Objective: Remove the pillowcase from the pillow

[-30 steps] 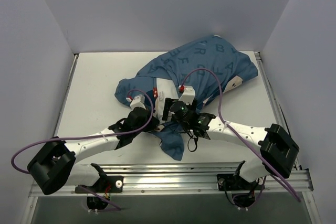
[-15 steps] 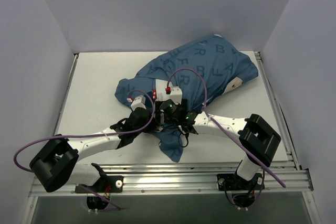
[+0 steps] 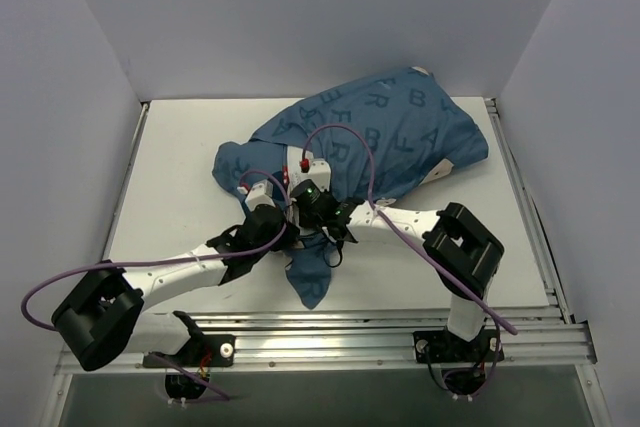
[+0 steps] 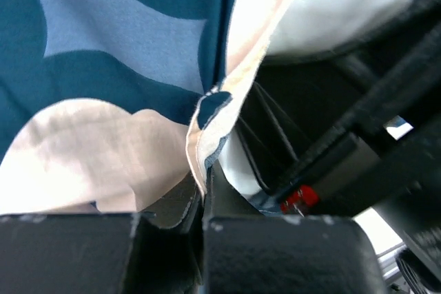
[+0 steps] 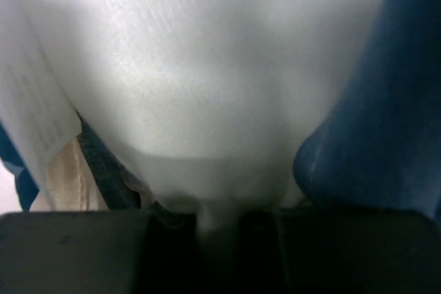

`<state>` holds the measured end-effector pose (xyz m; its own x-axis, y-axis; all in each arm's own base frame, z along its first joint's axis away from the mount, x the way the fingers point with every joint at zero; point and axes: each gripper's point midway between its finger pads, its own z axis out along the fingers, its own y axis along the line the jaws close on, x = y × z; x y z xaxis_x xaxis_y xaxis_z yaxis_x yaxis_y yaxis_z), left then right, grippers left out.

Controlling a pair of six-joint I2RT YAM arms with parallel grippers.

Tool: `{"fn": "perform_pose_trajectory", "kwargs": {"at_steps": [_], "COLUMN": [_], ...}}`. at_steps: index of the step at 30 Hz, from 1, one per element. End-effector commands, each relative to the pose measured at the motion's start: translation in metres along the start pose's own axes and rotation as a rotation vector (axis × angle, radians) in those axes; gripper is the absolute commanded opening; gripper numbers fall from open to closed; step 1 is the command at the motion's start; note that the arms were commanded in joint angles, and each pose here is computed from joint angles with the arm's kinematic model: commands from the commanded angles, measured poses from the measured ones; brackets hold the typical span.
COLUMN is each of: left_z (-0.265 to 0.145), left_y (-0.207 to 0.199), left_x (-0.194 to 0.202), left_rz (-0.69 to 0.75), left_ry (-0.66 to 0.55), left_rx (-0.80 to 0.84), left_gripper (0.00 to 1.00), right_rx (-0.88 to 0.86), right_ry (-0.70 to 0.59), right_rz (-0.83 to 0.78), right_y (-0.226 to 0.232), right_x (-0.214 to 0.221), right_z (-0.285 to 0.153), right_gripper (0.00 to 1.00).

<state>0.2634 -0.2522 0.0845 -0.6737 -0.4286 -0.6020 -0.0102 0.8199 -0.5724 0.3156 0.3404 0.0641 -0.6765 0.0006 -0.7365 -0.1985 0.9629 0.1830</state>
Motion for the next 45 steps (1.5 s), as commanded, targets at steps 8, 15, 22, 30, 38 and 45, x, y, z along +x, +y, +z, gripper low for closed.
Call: {"fn": "perform_pose_trajectory", "kwargs": {"at_steps": [8,15,22,30,38,45], "left_z": [-0.020,-0.034,-0.043,-0.035,-0.028,-0.029], "left_y": [-0.028,-0.016,-0.013,-0.021,-0.020,-0.006], "left_x": [0.023,0.022,0.022,0.028,0.030,0.034], "left_rz": [0.019,0.031,0.048,0.091,0.118,0.147], "left_ry": [0.095,0.092,0.101,0.147,0.160,0.190], "left_rx": [0.088,0.045,0.048,0.052,0.023,-0.044], "left_gripper": [0.03,0.02,0.02,0.02,0.02,0.02], "right_rx": [-0.198,-0.224,-0.250,-0.335,-0.408,-0.395], "right_ry": [-0.223,-0.399,-0.517,-0.619,-0.683,-0.741], "right_rz": [0.245,0.325,0.428,0.494,0.554,0.590], "right_y": [0.018,0.005,-0.031,-0.027,-0.025,-0.044], "right_x": [-0.102,-0.196,-0.257,-0.325,-0.370,-0.396], "right_z": [-0.004,-0.026,-0.052,-0.090,-0.130,-0.153], "right_gripper": [0.00,0.00,0.00,0.00,0.00,0.00]}}
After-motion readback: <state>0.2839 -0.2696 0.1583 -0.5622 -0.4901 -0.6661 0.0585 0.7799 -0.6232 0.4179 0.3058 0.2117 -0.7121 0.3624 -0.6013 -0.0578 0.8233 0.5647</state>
